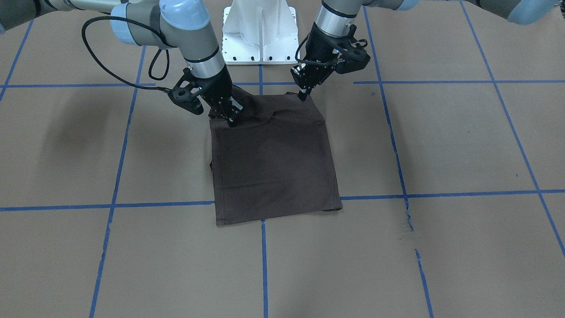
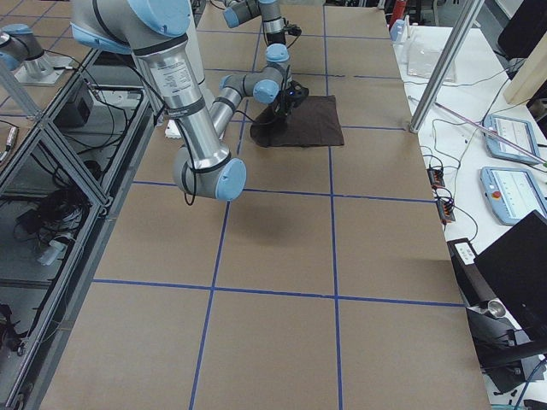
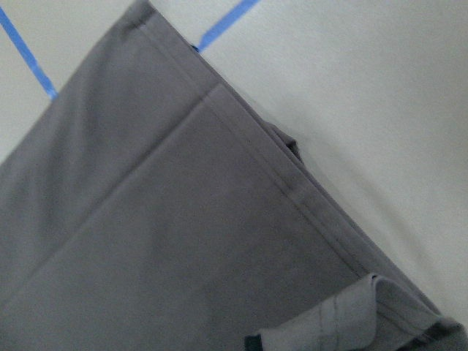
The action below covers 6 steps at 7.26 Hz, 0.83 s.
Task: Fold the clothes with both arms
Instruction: 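Lift the near edge with both grippers and fold it toward the far edge, then lay the edge down, open both grippers and lift them away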
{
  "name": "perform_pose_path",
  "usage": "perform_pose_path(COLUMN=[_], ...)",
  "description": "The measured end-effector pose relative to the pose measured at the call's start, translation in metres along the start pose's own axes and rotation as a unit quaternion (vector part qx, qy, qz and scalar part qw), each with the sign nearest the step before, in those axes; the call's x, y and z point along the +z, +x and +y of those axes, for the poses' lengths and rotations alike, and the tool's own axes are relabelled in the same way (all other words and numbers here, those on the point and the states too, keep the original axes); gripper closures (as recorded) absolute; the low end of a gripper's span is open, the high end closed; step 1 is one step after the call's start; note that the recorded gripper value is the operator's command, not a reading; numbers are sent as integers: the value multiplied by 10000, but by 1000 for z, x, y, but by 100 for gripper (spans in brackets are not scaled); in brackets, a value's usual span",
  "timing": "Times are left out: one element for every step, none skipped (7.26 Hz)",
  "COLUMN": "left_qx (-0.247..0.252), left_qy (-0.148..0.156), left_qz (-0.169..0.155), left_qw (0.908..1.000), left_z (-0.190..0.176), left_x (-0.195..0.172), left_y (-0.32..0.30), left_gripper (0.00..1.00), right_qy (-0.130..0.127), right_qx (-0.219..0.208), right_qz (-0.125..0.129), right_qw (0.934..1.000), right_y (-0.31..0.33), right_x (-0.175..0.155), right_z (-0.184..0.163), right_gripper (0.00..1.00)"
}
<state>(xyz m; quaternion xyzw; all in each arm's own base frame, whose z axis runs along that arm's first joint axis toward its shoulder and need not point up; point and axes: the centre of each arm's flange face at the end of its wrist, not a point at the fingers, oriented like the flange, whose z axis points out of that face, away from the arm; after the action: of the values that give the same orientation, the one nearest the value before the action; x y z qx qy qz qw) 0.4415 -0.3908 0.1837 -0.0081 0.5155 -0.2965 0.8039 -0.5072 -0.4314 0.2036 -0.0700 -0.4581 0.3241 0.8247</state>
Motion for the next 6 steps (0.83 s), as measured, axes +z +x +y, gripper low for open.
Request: perform_pose_path(left_qx=[-76,-121,-152,-167,-187,-231], left_qy=[156,255,312,338,370,458], left_qz=[12,7,-3,-1,5,10], left_qw=[9998,9996,9994,9993,9991,9987], left_z=[-31,-52,-65,-70,-75,-90], left_x=[28,51,63,68,69,76], left_y=[0,-5,-8,-9,-9,-5], left_gripper=[100,100,100,100,100,100], right_qy=[-11,9,49,77,97,135], right_qx=[84,146,206,244,267,314], right_qz=[-100,-162,-164,-154,-142,-92], right_qw=[9999,9998,9996,9996,9995,9994], right_y=[-21,-36,-49,-58,-63,-70], right_x=[16,32,43,49,52,56], right_z=[-28,-49,-64,-71,-75,-84], right_gripper=[100,100,100,100,100,100])
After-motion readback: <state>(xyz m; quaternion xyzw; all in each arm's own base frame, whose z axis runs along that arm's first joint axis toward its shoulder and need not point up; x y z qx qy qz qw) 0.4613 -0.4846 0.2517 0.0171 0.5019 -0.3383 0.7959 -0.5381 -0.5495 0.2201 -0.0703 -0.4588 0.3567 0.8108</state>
